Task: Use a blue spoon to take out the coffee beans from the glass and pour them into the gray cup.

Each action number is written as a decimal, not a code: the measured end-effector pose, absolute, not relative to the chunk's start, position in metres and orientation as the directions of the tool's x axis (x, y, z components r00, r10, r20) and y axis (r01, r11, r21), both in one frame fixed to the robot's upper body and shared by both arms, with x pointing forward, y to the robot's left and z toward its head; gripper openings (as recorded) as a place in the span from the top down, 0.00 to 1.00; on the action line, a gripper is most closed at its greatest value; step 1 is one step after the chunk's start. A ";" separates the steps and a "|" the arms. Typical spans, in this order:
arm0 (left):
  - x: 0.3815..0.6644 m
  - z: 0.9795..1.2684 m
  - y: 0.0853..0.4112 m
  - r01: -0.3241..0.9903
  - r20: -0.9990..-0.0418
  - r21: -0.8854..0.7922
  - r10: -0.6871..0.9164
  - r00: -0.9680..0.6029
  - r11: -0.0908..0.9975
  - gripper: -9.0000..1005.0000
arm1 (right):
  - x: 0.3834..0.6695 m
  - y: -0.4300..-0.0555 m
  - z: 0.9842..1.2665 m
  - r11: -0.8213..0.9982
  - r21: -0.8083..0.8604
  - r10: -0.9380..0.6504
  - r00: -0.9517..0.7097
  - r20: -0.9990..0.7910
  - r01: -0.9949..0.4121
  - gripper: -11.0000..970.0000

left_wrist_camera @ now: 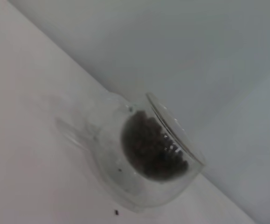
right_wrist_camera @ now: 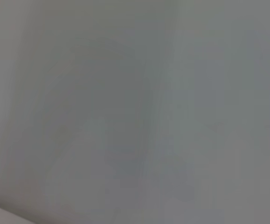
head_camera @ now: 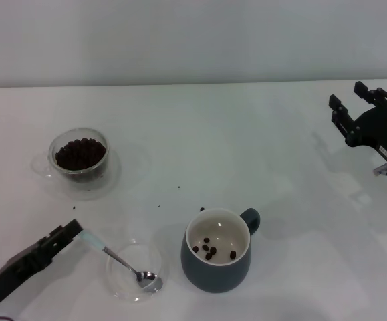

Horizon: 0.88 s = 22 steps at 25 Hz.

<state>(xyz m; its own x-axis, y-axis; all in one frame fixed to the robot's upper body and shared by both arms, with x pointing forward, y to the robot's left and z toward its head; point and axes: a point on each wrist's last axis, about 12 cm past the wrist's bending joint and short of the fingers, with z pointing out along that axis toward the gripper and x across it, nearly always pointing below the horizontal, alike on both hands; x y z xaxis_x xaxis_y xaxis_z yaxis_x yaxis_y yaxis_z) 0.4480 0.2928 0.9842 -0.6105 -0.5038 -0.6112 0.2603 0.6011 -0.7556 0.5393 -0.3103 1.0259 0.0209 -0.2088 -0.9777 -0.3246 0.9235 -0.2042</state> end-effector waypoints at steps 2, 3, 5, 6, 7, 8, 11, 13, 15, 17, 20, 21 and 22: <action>0.445 0.983 0.297 0.255 -0.620 -0.747 -0.506 -0.600 0.614 0.45 | 0.539 -0.309 1.026 0.921 -0.204 -0.208 0.024 -0.978 -0.331 0.47; 0.442 0.983 0.299 0.252 -0.625 -0.743 -0.508 -0.593 0.621 0.45 | 0.539 -0.308 1.026 0.921 -0.203 -0.207 0.026 -0.978 -0.332 0.47; 0.439 0.982 0.305 0.248 -0.641 -0.730 -0.513 -0.570 0.637 0.45 | 0.539 -0.308 1.027 0.921 -0.201 -0.204 0.028 -0.979 -0.334 0.47; 0.437 0.983 0.308 0.247 -0.651 -0.722 -0.515 -0.557 0.646 0.45 | 0.539 -0.308 1.026 0.921 -0.201 -0.204 0.027 -0.979 -0.333 0.47; 0.436 0.983 0.310 0.250 -0.661 -0.715 -0.514 -0.547 0.653 0.45 | 0.538 -0.308 1.026 0.921 -0.200 -0.203 0.026 -0.979 -0.333 0.47; 0.434 0.984 0.313 0.257 -0.676 -0.704 -0.512 -0.530 0.662 0.45 | 0.537 -0.309 1.025 0.922 -0.199 -0.203 0.025 -0.979 -0.332 0.47; 0.433 0.990 0.318 0.294 -0.717 -0.673 -0.500 -0.486 0.679 0.45 | 0.534 -0.309 1.024 0.925 -0.194 -0.197 0.023 -0.980 -0.328 0.46; 0.433 0.996 0.322 0.329 -0.744 -0.651 -0.492 -0.451 0.683 0.45 | 0.533 -0.310 1.024 0.925 -0.192 -0.196 0.022 -0.980 -0.326 0.47; 0.432 1.001 0.325 0.358 -0.764 -0.635 -0.489 -0.420 0.685 0.45 | 0.532 -0.310 1.023 0.926 -0.192 -0.195 0.022 -0.981 -0.326 0.47; 0.428 1.005 0.330 0.380 -0.788 -0.611 -0.483 -0.383 0.695 0.45 | 0.531 -0.310 1.023 0.926 -0.190 -0.193 0.023 -0.981 -0.326 0.47; 0.423 1.009 0.337 0.402 -0.834 -0.550 -0.451 -0.319 0.732 0.45 | 0.529 -0.309 1.023 0.928 -0.182 -0.183 0.029 -0.983 -0.326 0.47; 0.420 1.010 0.339 0.406 -0.848 -0.528 -0.438 -0.299 0.746 0.45 | 0.528 -0.309 1.023 0.929 -0.178 -0.178 0.030 -0.984 -0.325 0.47; 0.418 1.011 0.343 0.409 -0.870 -0.492 -0.414 -0.269 0.768 0.45 | 0.527 -0.309 1.023 0.930 -0.175 -0.174 0.032 -0.984 -0.324 0.47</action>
